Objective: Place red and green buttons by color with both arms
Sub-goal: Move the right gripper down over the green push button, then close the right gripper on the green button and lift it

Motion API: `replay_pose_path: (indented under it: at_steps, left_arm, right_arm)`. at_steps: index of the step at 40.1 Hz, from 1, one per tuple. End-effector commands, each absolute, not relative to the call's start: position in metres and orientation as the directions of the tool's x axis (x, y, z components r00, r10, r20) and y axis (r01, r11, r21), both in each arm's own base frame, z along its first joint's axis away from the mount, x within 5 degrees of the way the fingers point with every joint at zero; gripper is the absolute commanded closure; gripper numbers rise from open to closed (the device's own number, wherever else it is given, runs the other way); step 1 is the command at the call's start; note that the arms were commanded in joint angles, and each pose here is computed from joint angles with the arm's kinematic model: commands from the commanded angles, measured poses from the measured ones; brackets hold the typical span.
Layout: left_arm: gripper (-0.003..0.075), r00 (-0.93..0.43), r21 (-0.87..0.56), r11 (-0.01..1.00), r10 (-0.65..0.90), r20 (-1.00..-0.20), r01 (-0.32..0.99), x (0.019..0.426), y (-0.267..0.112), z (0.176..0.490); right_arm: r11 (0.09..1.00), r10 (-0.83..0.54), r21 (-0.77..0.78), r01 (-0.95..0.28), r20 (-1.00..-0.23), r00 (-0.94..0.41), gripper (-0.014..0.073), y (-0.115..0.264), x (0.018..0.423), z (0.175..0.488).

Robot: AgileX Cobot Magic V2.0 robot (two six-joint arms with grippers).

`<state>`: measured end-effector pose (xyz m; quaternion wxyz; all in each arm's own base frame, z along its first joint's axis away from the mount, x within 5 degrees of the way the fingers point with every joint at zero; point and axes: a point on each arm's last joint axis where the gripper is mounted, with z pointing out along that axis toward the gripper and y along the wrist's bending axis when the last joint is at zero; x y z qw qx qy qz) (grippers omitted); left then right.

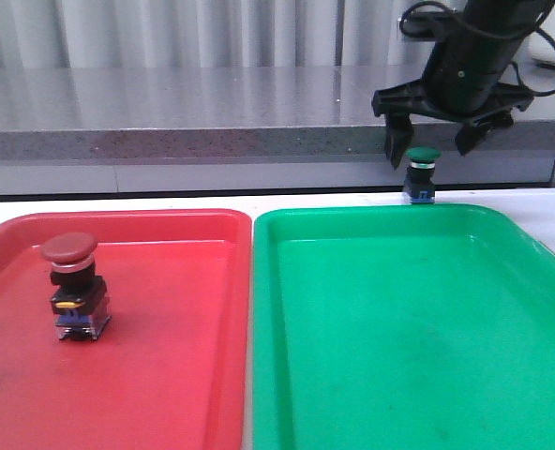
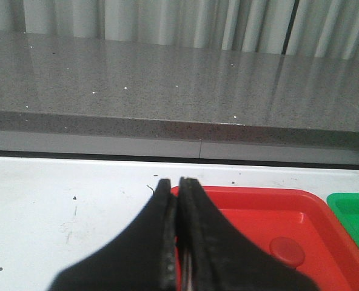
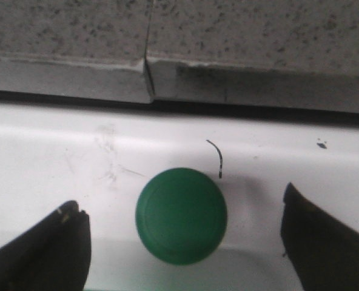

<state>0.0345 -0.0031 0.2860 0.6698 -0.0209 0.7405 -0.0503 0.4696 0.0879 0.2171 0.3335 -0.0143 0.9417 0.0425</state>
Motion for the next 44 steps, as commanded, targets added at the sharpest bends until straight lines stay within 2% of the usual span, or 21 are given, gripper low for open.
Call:
replay_pose_path:
  at_steps: [1, 5, 7, 14, 20, 26, 34, 38, 44]
  left_arm:
    - [0.074, -0.002, -0.12, 0.992, -0.12, -0.993, 0.046, 0.034, -0.003, 0.302]
    - [0.074, -0.002, -0.12, 0.992, -0.12, -0.993, 0.046, 0.034, -0.003, 0.302]
    - [0.074, -0.002, -0.12, 0.992, -0.12, -0.993, 0.046, 0.034, -0.003, 0.302]
    - [0.074, -0.002, -0.12, 0.992, -0.12, -0.993, 0.046, 0.034, -0.003, 0.302]
    - [0.074, -0.002, -0.12, 0.992, -0.12, -0.993, 0.046, 0.034, -0.003, 0.302]
    - [0.074, -0.002, -0.12, 0.992, -0.12, -0.993, 0.046, 0.034, -0.003, 0.302]
    - [0.074, -0.002, -0.12, 0.992, -0.12, -0.993, 0.046, 0.034, -0.003, 0.302]
    - [0.074, -0.002, -0.12, 0.992, -0.12, -0.993, 0.046, 0.034, -0.003, 0.302]
    - [0.074, -0.002, -0.12, 0.992, -0.12, -0.993, 0.046, 0.034, -0.003, 0.302]
  right_arm:
    - [0.995, 0.032, 0.091, -0.048, -0.715, -0.698, -0.005, 0.086, 0.479, 0.251]
    - [0.994, 0.048, 0.103, -0.036, -0.711, -0.702, -0.0041, 0.087, 0.485, 0.245]
    - [0.994, 0.048, 0.102, -0.036, -0.71, -0.702, -0.0004, 0.087, 0.485, 0.244]
    - [0.994, 0.048, 0.104, -0.037, -0.715, -0.698, 0.0233, 0.088, 0.485, 0.245]
    - [0.994, 0.049, 0.104, -0.038, -0.719, -0.693, 0.0355, 0.088, 0.485, 0.247]
    - [0.994, 0.05, 0.106, -0.04, -0.729, -0.683, 0.0382, 0.087, 0.483, 0.255]
    - [0.992, 0.059, 0.115, -0.049, -0.774, -0.631, 0.0382, 0.085, 0.472, 0.292]
    - [0.991, 0.059, 0.119, -0.058, -0.791, -0.609, 0.0382, 0.086, 0.456, 0.314]
    - [0.989, 0.048, 0.122, -0.086, -0.806, -0.59, 0.0382, 0.089, 0.423, 0.328]
